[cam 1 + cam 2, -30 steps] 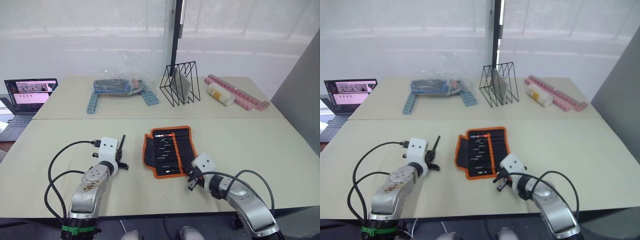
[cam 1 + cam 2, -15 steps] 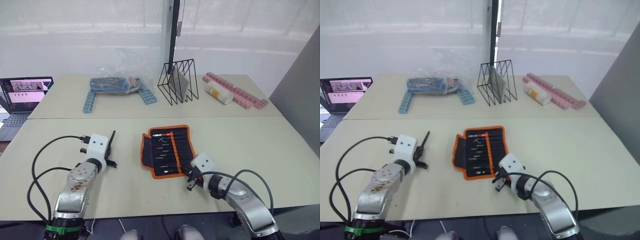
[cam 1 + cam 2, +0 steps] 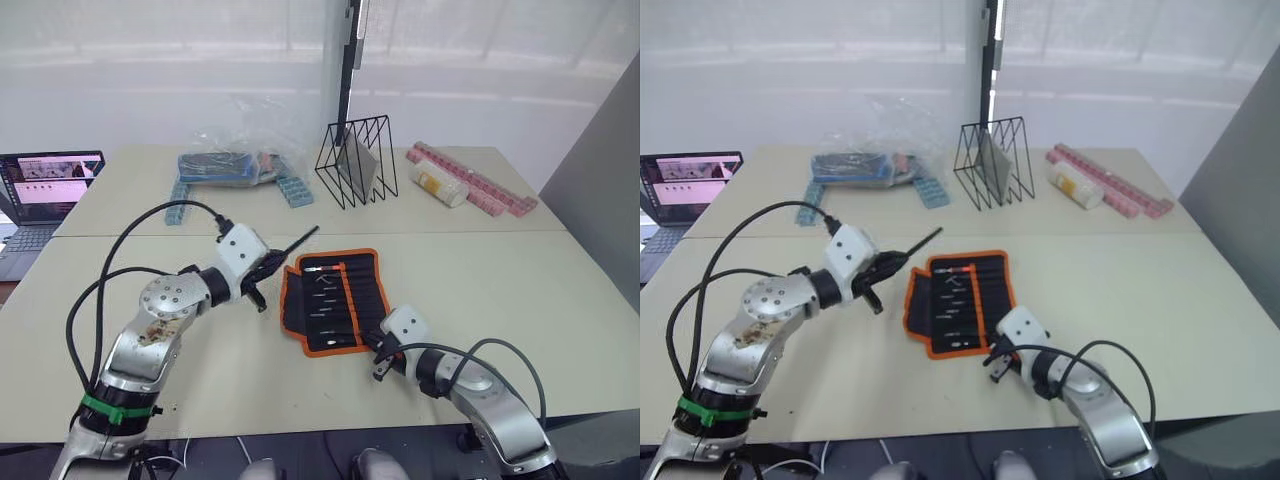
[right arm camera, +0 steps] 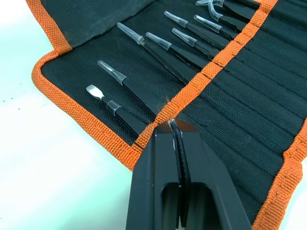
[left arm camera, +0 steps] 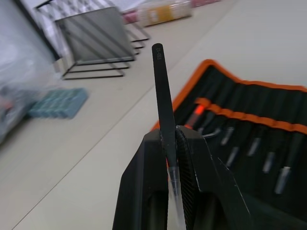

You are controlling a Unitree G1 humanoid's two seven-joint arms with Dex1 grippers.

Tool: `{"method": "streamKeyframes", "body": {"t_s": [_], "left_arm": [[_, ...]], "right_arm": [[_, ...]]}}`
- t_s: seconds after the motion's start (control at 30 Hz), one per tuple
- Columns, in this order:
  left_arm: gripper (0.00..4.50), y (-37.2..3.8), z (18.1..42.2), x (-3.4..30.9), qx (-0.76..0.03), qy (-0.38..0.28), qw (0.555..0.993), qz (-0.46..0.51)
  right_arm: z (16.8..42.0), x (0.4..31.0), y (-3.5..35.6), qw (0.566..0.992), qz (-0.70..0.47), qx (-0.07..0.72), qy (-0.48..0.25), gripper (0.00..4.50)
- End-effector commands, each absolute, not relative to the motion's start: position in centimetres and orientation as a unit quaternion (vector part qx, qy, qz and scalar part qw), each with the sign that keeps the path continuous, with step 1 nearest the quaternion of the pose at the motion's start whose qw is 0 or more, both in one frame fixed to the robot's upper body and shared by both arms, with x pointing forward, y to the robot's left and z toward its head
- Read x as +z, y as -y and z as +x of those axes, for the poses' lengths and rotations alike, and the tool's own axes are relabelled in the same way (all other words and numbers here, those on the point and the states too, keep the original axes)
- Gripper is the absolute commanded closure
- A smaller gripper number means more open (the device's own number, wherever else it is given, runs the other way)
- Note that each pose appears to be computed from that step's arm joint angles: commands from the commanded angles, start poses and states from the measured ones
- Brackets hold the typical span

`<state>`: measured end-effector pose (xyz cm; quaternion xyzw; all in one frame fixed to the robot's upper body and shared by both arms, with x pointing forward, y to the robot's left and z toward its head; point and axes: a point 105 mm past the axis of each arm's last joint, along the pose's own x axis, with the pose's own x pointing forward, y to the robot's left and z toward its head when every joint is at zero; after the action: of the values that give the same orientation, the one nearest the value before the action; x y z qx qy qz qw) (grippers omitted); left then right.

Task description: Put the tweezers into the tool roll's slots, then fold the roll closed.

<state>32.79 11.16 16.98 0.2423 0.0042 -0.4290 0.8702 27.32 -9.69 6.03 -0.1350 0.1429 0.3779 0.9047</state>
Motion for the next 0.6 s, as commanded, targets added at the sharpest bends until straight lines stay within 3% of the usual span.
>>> {"method": "streamKeyframes", "body": {"t_s": [0.03,0.3,0.6], "left_arm": [[4.48,-9.1,32.0,16.7,-0.503,-0.012,0.825,0.257],[4.48,-8.7,30.9,13.2,-0.563,-0.076,0.758,0.321],[4.48,-10.6,30.5,11.9,-0.564,-0.118,0.729,0.370]], "right_arm": [[26.3,2.7,9.7,0.893,-0.127,0.376,-0.213,4.50],[26.0,2.7,9.7,0.897,-0.124,0.368,-0.213,4.50],[25.8,2.6,9.5,0.899,-0.120,0.364,-0.213,4.50]]}}
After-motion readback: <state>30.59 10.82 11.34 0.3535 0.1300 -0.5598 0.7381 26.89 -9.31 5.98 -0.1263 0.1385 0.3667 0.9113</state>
